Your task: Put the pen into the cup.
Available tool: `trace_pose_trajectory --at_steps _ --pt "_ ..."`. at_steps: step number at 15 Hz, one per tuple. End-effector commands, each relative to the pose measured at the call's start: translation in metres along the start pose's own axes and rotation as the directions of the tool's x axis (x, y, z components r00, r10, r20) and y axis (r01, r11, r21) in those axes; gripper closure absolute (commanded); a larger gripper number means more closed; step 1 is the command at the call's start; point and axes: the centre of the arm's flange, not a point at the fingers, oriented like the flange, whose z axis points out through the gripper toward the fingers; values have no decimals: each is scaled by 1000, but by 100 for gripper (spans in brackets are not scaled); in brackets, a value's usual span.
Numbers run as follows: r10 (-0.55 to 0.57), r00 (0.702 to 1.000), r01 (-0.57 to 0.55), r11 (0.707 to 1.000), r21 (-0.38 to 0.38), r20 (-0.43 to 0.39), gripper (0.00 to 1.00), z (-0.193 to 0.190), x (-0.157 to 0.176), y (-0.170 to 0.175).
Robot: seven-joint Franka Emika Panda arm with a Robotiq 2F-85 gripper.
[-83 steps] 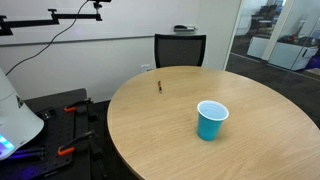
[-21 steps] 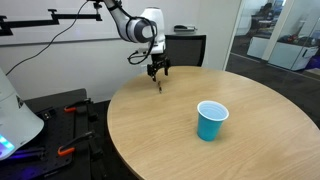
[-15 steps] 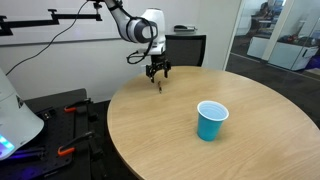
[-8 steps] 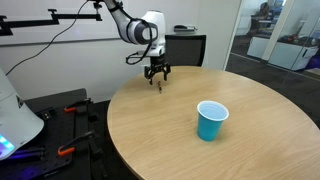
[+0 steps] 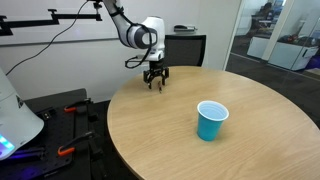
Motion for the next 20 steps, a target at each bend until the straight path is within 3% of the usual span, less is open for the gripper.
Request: trace_pose_trajectory --at_steps 1,9,14,20 --pt "27 1000 -27 1000 -2 -11 40 2 -3 -2" --pt "25 1000 -25 1000 0 -14 99 2 -3 -1" --pt "8 1000 -7 1000 9 -11 96 -9 -3 3" --pt "-12 996 19 997 73 -89 96 -62 8 7"
